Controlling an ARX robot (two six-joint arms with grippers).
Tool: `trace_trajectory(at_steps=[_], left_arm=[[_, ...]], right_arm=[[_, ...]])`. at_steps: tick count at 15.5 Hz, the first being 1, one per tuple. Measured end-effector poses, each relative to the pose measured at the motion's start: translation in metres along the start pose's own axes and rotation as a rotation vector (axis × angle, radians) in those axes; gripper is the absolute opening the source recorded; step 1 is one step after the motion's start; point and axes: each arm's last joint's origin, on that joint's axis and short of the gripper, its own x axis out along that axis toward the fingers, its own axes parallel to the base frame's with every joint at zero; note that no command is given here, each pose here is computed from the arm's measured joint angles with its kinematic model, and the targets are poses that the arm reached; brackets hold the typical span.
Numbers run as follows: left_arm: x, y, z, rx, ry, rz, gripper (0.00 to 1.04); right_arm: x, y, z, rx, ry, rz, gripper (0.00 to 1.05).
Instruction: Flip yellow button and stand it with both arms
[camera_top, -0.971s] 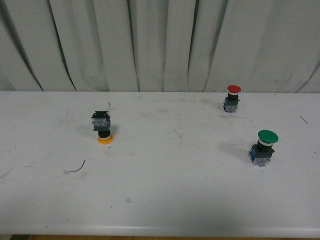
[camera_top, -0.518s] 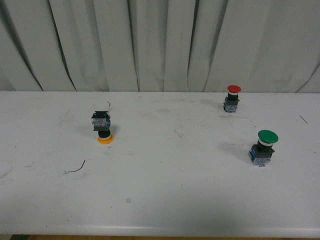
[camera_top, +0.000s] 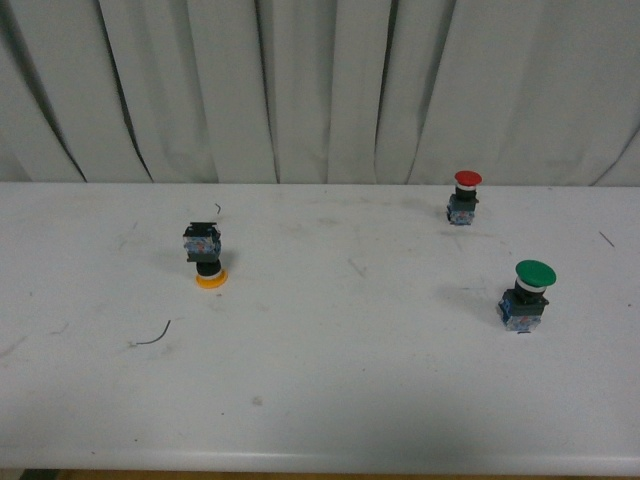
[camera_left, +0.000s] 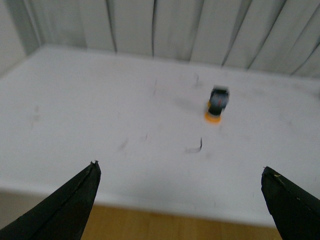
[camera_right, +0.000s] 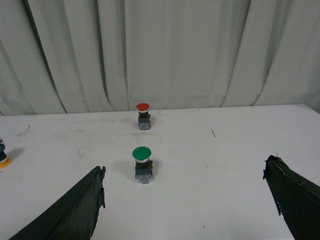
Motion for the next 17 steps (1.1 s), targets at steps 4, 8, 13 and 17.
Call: trace_trajectory(at_steps=[4, 8, 13, 17], left_arm=[[0.011, -0.003, 0.037, -0.108, -0.090, 0.019, 0.98], [0.096, -0.012, 0.075, -0.069, -0.119, -0.108, 0.98], [0.242, -0.053, 0.050, 0.012, 0.213, -0.196, 0.98], [0.303, -0.078, 0.045, 0.079, 0.337, -0.221, 0.98]], right_arm=[[0.000, 0.000, 0.000, 0.000, -0.001, 0.001, 0.98], [0.000, 0.000, 0.000, 0.000, 0.000, 0.001, 0.98], [0.000, 0.000, 0.000, 0.000, 0.000, 0.001, 0.98], [0.000, 0.000, 0.000, 0.000, 0.000, 0.001, 0.98]])
